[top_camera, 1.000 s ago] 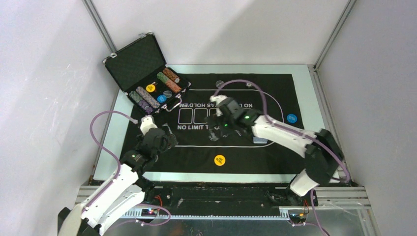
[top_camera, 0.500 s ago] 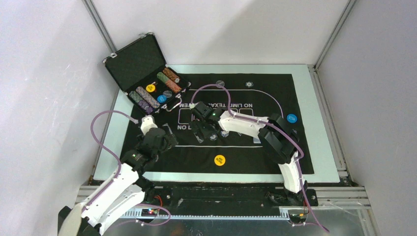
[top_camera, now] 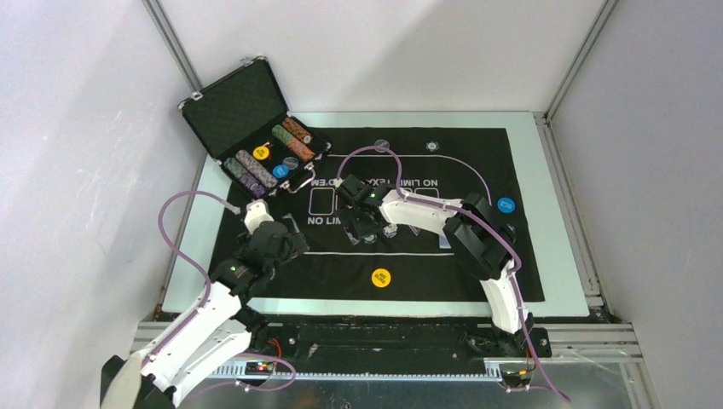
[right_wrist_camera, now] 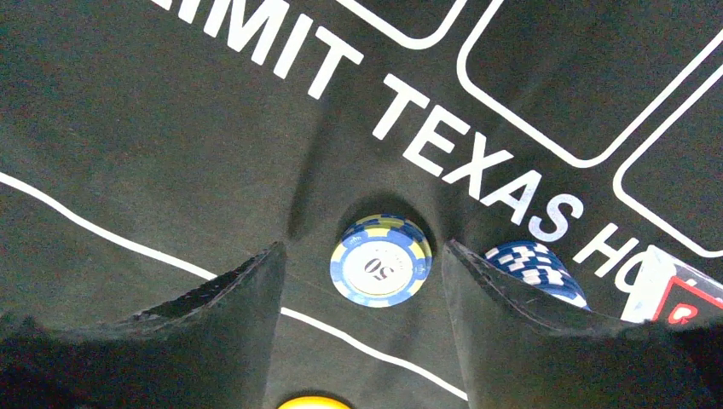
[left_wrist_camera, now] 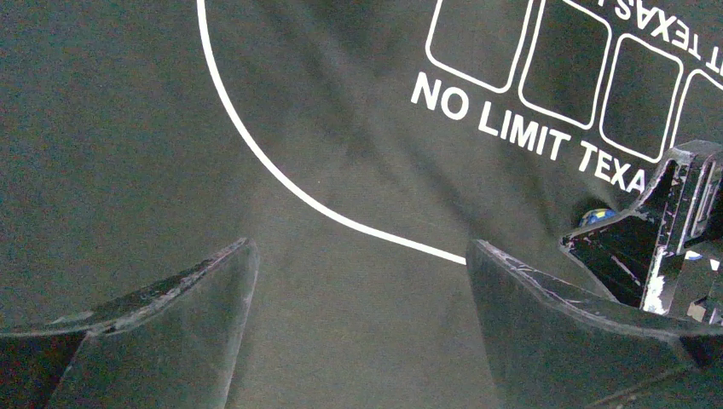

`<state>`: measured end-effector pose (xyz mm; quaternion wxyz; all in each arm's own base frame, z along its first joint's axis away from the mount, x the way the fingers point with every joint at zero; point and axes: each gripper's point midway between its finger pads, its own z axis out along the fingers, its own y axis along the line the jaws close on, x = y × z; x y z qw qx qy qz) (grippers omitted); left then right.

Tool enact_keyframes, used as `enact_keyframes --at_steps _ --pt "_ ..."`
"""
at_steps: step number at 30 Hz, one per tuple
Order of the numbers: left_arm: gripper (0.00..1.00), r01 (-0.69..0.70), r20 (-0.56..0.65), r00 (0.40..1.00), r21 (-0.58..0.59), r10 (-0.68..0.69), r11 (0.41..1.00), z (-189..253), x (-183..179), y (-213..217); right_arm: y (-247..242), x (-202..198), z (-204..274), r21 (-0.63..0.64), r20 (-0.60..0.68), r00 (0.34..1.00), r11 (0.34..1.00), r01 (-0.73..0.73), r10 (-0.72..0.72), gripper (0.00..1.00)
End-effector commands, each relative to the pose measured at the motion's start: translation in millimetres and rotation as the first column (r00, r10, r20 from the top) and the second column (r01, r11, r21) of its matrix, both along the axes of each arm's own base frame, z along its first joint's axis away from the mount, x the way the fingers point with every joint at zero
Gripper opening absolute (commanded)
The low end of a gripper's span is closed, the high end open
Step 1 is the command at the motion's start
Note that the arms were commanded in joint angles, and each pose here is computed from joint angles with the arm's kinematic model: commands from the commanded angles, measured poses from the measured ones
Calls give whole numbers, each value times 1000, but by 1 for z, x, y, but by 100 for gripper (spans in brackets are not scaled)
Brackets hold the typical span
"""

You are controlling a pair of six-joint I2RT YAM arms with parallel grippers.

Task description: Distribute texas hold em gaming equipment

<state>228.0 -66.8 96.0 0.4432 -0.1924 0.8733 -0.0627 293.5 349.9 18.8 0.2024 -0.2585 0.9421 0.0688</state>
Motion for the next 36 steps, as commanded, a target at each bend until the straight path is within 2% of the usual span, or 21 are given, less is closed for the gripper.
enact_keyframes --at_steps 1,11,18,36 --pt "98 -15 18 1000 -12 16 1000 2 4 1 -2 8 -5 -6 17 999 999 32 -32 68" --pt "98 -19 23 1000 -11 19 1000 3 3 1 -9 -4 -13 -6 -29 998 998 60 -60 61" --pt "98 -17 23 1000 -12 18 1000 3 3 1 -15 -11 -17 -9 -41 996 997 78 -78 52" --pt "98 -21 23 1000 -11 21 1000 3 4 2 -16 -19 5 -10 24 997 998 68 -67 13"
